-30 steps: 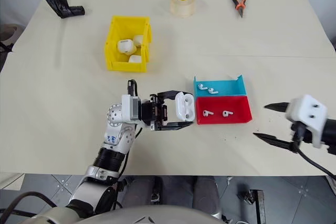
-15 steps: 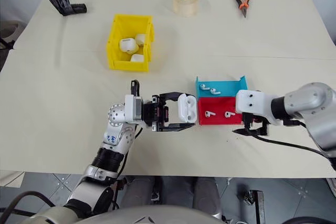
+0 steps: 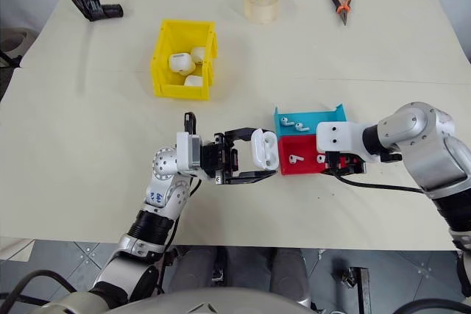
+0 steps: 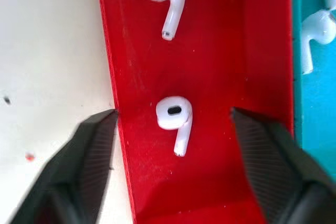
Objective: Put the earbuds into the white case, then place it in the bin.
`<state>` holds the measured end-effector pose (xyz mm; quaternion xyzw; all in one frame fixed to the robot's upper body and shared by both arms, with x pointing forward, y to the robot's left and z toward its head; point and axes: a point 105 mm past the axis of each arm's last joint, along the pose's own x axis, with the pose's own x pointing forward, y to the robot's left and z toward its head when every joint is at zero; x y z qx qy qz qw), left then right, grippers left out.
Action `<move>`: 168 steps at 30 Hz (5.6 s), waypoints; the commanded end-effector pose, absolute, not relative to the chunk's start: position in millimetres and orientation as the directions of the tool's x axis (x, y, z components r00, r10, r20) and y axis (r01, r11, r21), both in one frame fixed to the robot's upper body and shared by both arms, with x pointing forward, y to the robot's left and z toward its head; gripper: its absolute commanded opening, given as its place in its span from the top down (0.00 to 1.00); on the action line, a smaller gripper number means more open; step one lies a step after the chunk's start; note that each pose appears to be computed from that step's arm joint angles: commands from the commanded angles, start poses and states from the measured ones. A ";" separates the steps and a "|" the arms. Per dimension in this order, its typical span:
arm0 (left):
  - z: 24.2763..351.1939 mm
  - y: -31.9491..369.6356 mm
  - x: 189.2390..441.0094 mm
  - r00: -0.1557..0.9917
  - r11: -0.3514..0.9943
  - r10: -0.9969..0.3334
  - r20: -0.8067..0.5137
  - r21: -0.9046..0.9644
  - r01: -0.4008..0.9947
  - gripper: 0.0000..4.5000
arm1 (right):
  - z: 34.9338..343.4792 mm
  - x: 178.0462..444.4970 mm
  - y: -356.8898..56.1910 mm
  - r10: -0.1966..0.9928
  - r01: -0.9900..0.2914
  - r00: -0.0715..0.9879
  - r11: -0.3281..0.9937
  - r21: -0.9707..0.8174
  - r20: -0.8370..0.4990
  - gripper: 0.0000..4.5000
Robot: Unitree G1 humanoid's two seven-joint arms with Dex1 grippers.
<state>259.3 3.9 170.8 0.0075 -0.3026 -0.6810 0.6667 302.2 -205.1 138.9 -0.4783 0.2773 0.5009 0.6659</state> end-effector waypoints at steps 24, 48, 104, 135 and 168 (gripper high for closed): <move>180.1 3.8 256.7 -0.115 0.081 -0.906 0.408 0.434 0.897 0.38 | 142.4 308.4 -201.3 0.389 -0.916 0.358 -0.032 -0.401 -0.849 0.47; 180.2 4.4 257.0 -0.114 0.081 -0.907 0.406 0.432 0.898 0.38 | 134.7 306.8 -205.8 0.379 -0.929 0.327 -0.037 -0.367 -0.866 0.66; 196.6 12.9 272.6 -0.156 -0.012 -0.912 0.379 0.357 0.934 0.38 | 236.4 247.2 -100.7 0.863 -0.915 0.333 0.393 -0.091 0.380 0.78; 200.7 12.7 275.0 -0.159 -0.011 -0.910 0.384 0.362 0.932 0.38 | 217.3 250.7 -111.0 0.887 -0.912 0.351 0.397 -0.107 0.299 0.78; 171.7 57.3 274.2 0.015 0.129 -0.950 0.313 0.346 0.929 0.38 | 181.8 285.6 -229.4 0.841 -0.837 0.506 0.426 -0.342 -0.190 0.00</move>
